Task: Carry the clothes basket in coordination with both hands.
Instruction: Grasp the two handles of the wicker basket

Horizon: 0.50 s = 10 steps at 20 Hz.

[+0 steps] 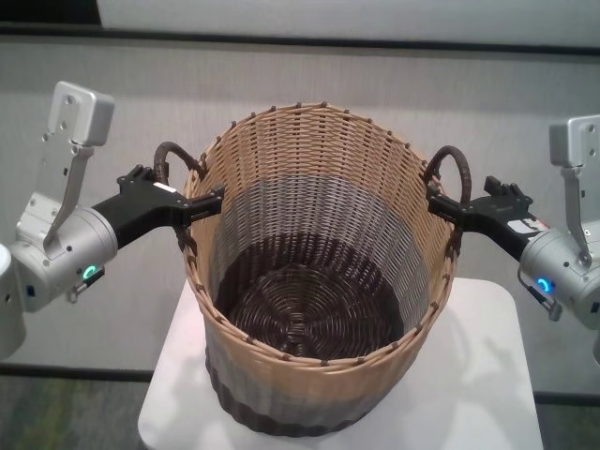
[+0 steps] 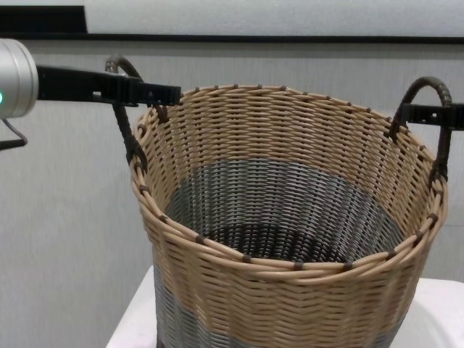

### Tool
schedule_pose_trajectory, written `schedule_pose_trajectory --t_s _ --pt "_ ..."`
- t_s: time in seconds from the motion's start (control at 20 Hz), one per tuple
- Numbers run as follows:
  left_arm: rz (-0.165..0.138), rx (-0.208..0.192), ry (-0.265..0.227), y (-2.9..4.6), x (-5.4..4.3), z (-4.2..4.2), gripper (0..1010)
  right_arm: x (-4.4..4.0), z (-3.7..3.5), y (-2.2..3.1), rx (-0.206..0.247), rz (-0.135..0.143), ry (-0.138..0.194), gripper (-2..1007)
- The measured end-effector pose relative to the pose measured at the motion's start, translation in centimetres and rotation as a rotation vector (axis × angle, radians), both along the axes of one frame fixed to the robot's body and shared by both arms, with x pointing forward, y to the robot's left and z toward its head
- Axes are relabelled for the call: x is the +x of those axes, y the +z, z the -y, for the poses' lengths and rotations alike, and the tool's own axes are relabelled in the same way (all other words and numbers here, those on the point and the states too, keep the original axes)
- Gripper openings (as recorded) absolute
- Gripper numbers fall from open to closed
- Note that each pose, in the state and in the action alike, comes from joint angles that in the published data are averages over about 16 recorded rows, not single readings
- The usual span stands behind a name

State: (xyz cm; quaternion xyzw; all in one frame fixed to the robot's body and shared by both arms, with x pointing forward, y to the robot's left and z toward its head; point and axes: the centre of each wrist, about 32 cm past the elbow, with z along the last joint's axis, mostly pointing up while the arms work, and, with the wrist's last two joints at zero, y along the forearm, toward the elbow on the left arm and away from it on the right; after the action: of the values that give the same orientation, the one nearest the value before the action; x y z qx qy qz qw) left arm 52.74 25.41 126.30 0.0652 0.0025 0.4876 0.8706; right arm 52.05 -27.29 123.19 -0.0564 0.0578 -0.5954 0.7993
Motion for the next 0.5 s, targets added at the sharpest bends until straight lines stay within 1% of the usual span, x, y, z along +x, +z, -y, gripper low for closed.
schedule_pose_trajectory --t_s 0.5 --pt "0.0 -0.001 0.0 0.01 -0.01 -0.01 999 0.0 0.0 0.0 0.0 0.0 0.0 1000"
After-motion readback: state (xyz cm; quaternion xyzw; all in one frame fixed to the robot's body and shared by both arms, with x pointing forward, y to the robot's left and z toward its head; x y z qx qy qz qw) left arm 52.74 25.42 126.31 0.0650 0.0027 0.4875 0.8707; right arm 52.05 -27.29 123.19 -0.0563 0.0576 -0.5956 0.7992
